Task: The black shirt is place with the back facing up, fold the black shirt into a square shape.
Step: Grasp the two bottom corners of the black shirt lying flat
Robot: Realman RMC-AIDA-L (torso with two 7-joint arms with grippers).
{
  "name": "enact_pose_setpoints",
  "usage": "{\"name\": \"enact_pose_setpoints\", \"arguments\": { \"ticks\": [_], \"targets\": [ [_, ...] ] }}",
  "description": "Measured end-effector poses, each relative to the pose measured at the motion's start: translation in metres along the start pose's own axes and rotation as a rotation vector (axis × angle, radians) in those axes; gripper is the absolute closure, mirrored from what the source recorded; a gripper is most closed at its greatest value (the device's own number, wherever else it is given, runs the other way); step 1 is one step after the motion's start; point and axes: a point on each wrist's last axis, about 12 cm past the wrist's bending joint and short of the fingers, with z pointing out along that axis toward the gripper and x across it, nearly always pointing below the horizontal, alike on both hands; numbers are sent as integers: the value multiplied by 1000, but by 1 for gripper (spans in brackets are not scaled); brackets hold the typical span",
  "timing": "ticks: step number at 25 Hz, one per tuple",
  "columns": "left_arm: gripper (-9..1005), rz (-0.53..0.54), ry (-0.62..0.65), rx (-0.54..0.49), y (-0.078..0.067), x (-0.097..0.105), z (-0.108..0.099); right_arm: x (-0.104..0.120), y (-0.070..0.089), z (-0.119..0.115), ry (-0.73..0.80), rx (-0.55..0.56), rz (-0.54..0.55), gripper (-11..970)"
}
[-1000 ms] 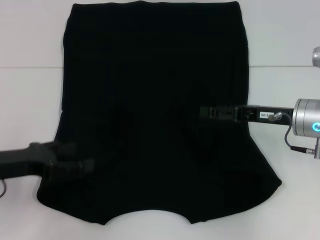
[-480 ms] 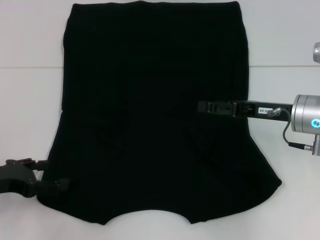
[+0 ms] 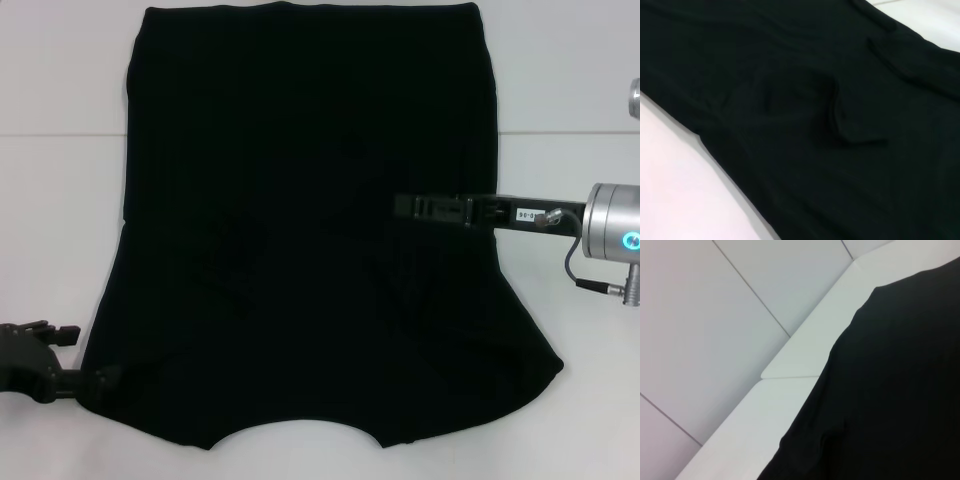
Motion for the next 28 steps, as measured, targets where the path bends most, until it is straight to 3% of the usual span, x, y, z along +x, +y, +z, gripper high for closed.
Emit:
{"name": "enact_pose_setpoints", "arguments": {
  "ticks": [6, 17, 22, 28],
  "targets": [
    [161, 29, 0, -9, -1, 2, 1, 0, 0, -1, -13, -4, 7, 133],
    [376, 43, 9, 4, -2, 3, 2, -1, -1, -2, -14, -3, 5, 136],
    [625, 44, 11, 1, -2, 3, 2, 1, -5, -7, -13, 9, 12, 137],
    [831, 41, 10, 3, -2, 3, 3, 8, -12, -18, -13, 33, 33, 138]
  ]
}}
